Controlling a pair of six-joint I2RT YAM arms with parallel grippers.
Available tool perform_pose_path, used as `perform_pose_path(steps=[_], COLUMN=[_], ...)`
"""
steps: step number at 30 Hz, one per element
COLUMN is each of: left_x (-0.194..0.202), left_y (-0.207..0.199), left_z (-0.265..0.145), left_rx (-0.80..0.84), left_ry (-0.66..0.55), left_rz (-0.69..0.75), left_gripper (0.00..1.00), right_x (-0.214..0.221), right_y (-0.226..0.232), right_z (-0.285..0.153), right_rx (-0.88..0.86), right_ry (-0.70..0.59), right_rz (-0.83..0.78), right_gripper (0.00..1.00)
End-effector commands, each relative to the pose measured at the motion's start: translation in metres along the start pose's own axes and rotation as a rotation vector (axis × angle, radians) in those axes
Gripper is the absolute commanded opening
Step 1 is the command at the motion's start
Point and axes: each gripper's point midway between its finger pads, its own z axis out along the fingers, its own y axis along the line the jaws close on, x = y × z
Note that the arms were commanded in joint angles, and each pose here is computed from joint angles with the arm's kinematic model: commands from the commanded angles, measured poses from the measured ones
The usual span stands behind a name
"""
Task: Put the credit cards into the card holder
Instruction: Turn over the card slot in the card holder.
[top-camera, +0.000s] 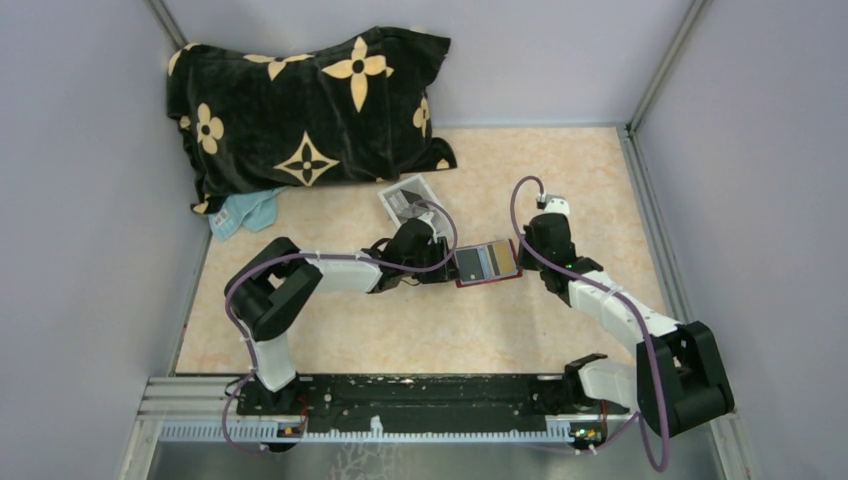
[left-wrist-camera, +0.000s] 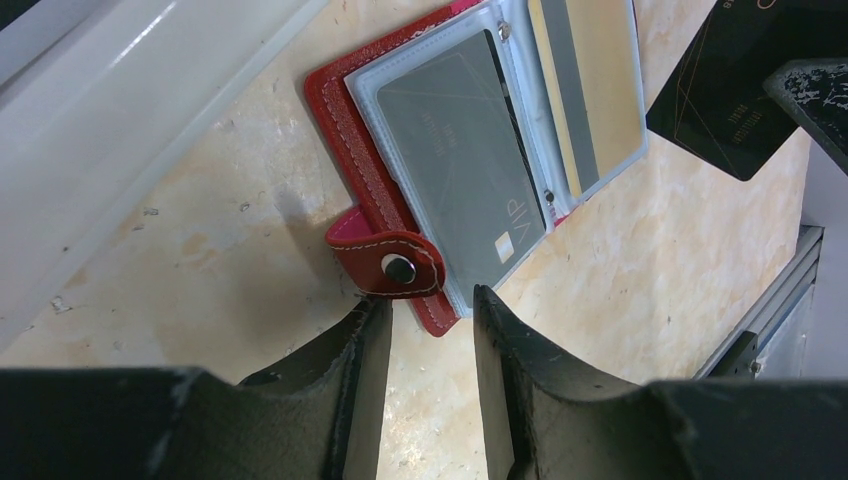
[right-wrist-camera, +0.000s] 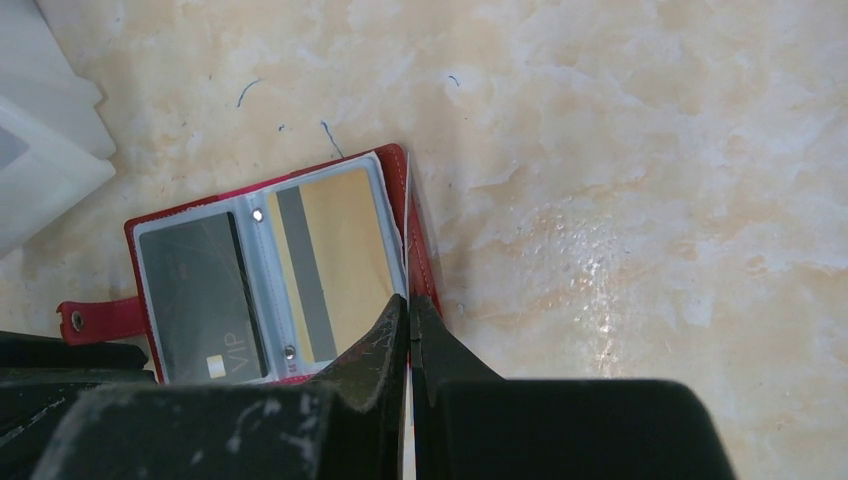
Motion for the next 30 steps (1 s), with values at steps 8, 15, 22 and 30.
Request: perform_pose_path(steps=[8, 15, 22, 30], left_x=[0.006, 0.01, 0.011, 0.013], left_y=[0.009, 0.013, 0.016, 0.018], left_z=[0.006, 0.007, 0.008, 0.01], left_rx=[-0.04, -0.053, -0.061, -0.068], left_ry=[0.017, 0.029, 0.034, 0.042], left_rz=[0.024, 0.024, 0.024, 0.025], left_gripper=[0.42, 0.42, 0.41, 0.41], right_x=[-0.035, -0.043, -0.046, -0.048], right_y=[0.014, 0.018, 0.02, 0.024], right_z=[-0.004, -0.011, -0.015, -0.018], right_rx=[-0.052, -0.076, -0.086, -0.109], right_ry=[-0.097, -0.117, -0.124, -0.128], right_rz=[0.031, 0.037, 0.039, 0.035], right_gripper=[0.0, 0.0, 0.0, 0.0])
